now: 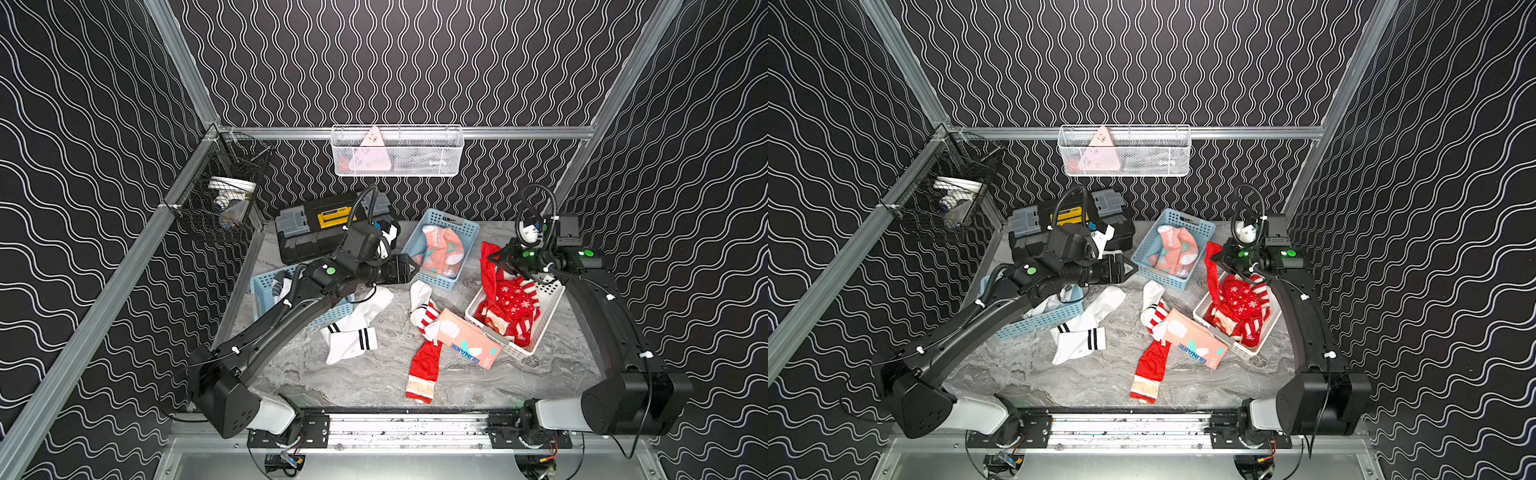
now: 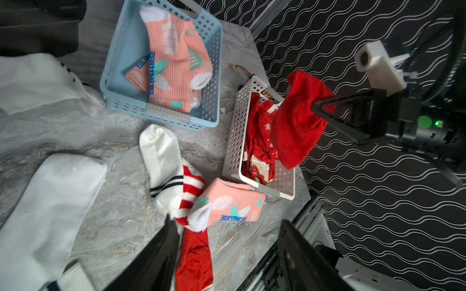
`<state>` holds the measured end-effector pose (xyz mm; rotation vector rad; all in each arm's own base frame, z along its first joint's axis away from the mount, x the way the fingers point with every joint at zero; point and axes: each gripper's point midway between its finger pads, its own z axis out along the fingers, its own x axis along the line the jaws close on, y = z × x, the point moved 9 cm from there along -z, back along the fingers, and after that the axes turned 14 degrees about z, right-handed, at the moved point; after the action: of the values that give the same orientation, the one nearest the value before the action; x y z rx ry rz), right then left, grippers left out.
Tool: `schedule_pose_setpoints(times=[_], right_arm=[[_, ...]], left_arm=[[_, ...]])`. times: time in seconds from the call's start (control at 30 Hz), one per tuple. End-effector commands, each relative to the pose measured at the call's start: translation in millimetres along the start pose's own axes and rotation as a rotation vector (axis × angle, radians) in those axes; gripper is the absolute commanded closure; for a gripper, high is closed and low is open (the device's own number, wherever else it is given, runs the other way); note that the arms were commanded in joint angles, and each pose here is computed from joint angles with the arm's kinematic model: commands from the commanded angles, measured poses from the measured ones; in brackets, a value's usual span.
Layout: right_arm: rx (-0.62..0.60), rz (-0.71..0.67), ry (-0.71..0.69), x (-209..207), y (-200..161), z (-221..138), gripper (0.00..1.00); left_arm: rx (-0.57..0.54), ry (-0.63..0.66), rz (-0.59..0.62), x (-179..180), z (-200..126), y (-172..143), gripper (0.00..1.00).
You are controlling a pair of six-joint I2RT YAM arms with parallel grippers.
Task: Sort the socks into the basket by color
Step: Place the sock in the bin.
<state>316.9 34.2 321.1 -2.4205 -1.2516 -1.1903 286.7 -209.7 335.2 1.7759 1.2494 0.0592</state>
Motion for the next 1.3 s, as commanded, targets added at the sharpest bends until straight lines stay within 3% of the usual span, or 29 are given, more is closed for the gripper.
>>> schedule_pose_setpoints(times=[0.0, 0.27, 0.6, 0.87, 1.1, 1.27], right_arm=[[-0.05, 0.081, -0.096, -22, 14, 1, 1.0], [-0.159, 0.254, -0.249, -79, 43, 13, 1.0], [-0.167, 0.406, -0.438, -148, 47, 50, 1.0], [-0.154, 0.441, -0.529, -179, 45, 72, 1.0], [-0.166, 0.428, -0.521, -172, 43, 63, 1.0], [-0.193, 0.411, -0.508, -161, 41, 48, 0.61]], left_arm=[[0.074, 0.064, 0.034, 10, 1, -14, 0.33], [0.152, 0.085, 0.047, 22, 14, -34, 0.33], [0.194, 0.06, 0.059, 29, 35, -47, 0.32], [0.216, 0.042, 0.064, 35, 50, -56, 0.32], [0.244, 0.026, 0.092, 35, 73, -66, 0.31], [0.263, 0.025, 0.113, 33, 90, -72, 0.31]])
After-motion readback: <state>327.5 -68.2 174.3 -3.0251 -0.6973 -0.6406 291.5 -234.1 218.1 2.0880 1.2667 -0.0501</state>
